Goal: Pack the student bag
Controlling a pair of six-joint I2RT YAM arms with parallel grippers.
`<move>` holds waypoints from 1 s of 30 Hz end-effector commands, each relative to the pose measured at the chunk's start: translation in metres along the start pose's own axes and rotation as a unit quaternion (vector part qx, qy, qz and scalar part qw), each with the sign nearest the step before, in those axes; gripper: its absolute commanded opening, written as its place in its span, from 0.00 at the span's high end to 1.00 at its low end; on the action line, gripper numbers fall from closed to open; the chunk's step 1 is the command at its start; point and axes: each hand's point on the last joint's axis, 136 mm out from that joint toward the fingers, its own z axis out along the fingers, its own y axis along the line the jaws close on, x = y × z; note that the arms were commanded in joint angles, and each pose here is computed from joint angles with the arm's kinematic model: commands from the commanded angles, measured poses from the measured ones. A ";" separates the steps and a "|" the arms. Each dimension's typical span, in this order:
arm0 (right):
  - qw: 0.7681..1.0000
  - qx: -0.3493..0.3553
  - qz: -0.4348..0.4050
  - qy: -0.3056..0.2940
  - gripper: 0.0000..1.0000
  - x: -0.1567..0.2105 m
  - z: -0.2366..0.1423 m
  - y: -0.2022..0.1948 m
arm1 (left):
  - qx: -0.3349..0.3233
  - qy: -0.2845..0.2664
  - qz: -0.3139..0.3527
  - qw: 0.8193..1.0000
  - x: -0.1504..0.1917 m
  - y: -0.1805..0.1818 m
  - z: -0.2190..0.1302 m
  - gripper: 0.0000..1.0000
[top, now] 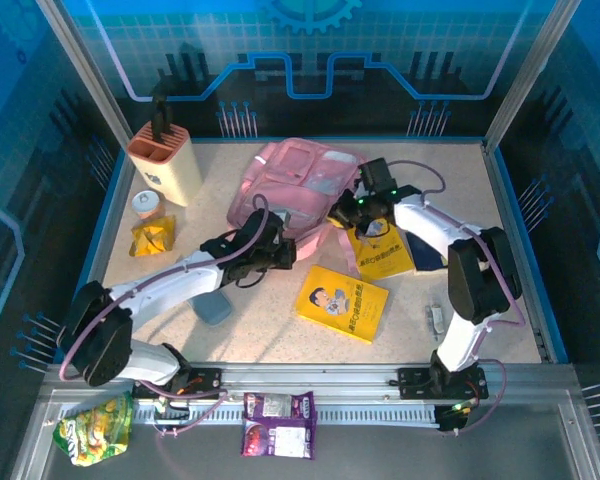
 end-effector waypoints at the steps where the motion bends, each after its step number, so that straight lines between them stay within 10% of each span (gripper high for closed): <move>1: 0.998 -0.020 -0.035 -0.046 1.00 -0.054 -0.024 0.002 | -0.069 0.052 0.028 0.996 0.040 0.039 -0.015 1.00; 11: 0.998 -0.033 -0.050 -0.016 0.97 -0.067 -0.009 0.011 | -0.029 0.044 0.013 0.999 0.038 0.029 -0.010 1.00; 22: 0.998 0.016 -0.048 0.022 0.16 -0.013 -0.049 -0.033 | 0.009 0.028 -0.021 0.999 0.007 -0.012 0.013 1.00; 30: 0.997 -0.022 0.006 0.067 0.06 0.049 -0.037 -0.044 | 0.045 0.008 -0.031 0.998 0.001 -0.031 0.018 1.00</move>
